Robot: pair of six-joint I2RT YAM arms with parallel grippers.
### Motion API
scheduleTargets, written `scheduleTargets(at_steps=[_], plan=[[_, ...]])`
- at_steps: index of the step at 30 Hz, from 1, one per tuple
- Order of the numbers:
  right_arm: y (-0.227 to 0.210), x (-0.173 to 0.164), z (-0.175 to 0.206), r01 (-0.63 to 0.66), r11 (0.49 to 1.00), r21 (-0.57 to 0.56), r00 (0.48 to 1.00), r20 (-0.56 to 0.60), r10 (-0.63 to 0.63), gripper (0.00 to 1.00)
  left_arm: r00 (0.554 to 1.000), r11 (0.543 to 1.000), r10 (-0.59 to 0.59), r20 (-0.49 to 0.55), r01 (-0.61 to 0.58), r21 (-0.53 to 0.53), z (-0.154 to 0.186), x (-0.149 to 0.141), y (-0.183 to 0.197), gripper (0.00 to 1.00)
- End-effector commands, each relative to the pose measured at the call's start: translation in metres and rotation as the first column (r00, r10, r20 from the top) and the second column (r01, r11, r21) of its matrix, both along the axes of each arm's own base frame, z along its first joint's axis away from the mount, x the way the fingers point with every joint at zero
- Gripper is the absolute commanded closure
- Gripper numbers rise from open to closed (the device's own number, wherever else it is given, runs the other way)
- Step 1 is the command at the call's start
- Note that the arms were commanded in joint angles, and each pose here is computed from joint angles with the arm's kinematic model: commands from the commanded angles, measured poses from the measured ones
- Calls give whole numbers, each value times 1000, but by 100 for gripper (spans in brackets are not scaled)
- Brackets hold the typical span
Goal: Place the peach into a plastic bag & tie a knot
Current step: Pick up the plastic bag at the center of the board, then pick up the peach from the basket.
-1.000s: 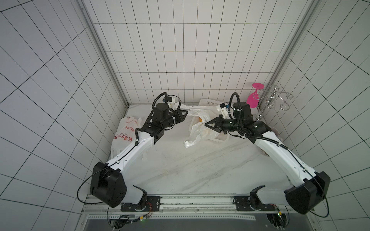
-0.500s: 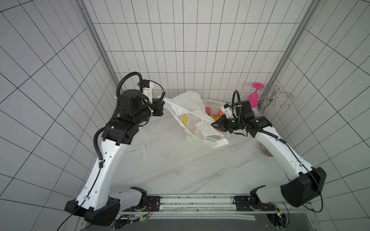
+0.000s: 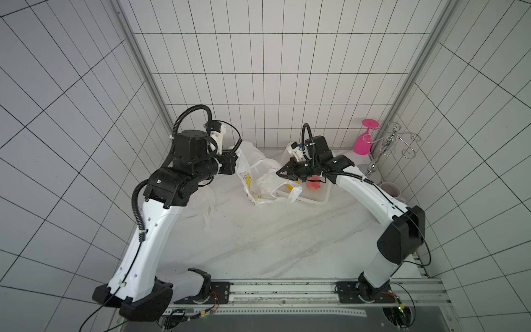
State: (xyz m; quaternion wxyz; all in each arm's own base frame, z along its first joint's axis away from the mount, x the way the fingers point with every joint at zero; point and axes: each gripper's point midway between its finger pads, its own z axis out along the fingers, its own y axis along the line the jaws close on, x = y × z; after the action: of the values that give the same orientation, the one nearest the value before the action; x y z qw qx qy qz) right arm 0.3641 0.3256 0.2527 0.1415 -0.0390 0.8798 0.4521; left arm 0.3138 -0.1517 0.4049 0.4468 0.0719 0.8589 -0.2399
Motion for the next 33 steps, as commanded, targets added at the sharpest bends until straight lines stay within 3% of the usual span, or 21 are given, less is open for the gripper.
scheduleTargets(at_steps=[1, 6, 7, 10, 14, 16, 18, 21, 24, 30, 33], plan=[[-15, 23, -14, 50, 992, -115, 998, 42, -45, 100, 993, 1000, -2, -114, 5, 30, -45, 8, -7, 100], [-42, 33, -11, 75, 987, -139, 995, 76, -65, 95, 996, 1000, -19, -83, 20, 9, -47, 26, -17, 100], [-47, 31, -3, 72, 989, -133, 994, 92, -60, 89, 997, 999, -33, -73, 33, -1, -45, 29, -20, 100], [-66, 25, 18, 78, 989, -126, 990, 129, -62, 59, 994, 996, -76, -75, 72, -43, -43, 35, -32, 100], [-118, 31, 19, 208, 966, -151, 974, 126, -190, 43, 994, 999, -50, -101, 48, -22, -53, 47, -30, 100], [-148, 38, 0, 289, 929, -230, 956, 116, -269, 40, 994, 1000, -22, -106, 22, -4, -57, 52, -22, 100], [-167, 38, -27, 304, 873, -381, 953, 100, -287, 38, 995, 1000, -3, -95, 2, -15, -53, 56, -15, 100], [-171, 38, -61, 277, 819, -503, 957, 68, -281, 36, 997, 999, 41, -64, -42, -21, -42, 61, -1, 100], [-163, 45, -79, 254, 791, -557, 963, 70, -260, 32, 995, 995, 97, -39, -98, -16, -35, 63, 16, 100], [-114, 59, -107, 170, 809, -562, 982, 25, -189, 28, 992, 992, 120, -39, -121, -26, -37, 62, 23, 100], [-96, 67, -120, 158, 815, -557, 983, 13, -182, 19, 993, 993, 112, -44, -113, -31, -39, 61, 21, 100]])
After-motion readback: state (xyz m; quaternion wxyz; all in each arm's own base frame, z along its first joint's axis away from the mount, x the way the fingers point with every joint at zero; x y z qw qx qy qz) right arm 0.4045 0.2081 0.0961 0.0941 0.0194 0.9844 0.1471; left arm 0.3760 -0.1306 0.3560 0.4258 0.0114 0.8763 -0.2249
